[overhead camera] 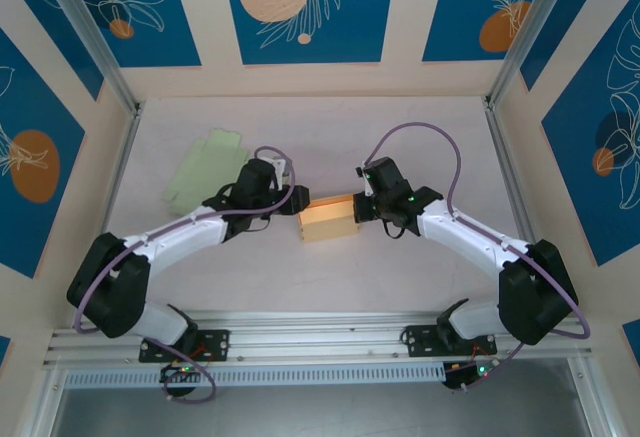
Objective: Fold the paper box
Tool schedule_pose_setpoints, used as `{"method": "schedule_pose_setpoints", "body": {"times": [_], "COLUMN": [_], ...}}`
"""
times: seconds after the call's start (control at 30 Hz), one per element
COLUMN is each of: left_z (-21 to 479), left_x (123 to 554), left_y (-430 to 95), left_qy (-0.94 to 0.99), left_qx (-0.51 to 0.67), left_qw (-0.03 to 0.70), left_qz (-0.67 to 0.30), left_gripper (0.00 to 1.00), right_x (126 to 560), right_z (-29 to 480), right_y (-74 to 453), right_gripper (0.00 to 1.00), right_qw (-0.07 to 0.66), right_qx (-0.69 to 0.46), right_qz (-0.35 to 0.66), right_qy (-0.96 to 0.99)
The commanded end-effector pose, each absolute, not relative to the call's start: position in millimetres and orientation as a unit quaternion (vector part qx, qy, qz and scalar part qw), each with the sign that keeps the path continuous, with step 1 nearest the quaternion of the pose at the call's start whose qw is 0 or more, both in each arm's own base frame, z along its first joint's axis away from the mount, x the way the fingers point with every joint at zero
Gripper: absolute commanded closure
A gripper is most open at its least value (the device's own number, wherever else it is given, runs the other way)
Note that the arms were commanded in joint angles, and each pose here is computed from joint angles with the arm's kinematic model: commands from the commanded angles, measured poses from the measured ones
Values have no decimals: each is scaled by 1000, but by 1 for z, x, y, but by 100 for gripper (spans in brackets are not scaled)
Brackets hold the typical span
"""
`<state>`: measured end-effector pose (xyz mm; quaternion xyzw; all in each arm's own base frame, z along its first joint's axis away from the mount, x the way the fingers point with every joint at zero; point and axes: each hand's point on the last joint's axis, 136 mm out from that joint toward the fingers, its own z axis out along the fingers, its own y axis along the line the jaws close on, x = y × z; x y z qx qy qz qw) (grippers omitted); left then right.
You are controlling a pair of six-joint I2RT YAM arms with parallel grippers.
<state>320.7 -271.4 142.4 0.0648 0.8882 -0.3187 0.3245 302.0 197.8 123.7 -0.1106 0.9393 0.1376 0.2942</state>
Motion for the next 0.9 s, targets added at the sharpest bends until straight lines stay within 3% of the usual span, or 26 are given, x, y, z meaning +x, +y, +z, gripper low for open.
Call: {"method": "schedule_pose_setpoints", "body": {"times": [0.0, 0.33, 0.57, 0.87], "left_z": [132, 117, 96, 81], "left_x": [311, 304, 296, 288], "left_y": [-270, -272, -262, -258], "left_qy": [891, 887, 894, 893], "left_qx": [52, 32, 24, 23], "left_qw": [323, 346, 349, 359], "left_qz": [-314, -305, -281, -269], "left_gripper": [64, 77, 81, 81], "right_x": [289, 290, 285, 278], "right_z": [112, 112, 113, 111], "right_y": [193, 194, 193, 190], "right_gripper": [96, 96, 94, 81], "right_qw": [272, 274, 275, 285], "right_qx": [-107, -104, -101, -98], "right_qz": [130, 132, 135, 144], "right_qy": [947, 947, 946, 943]}}
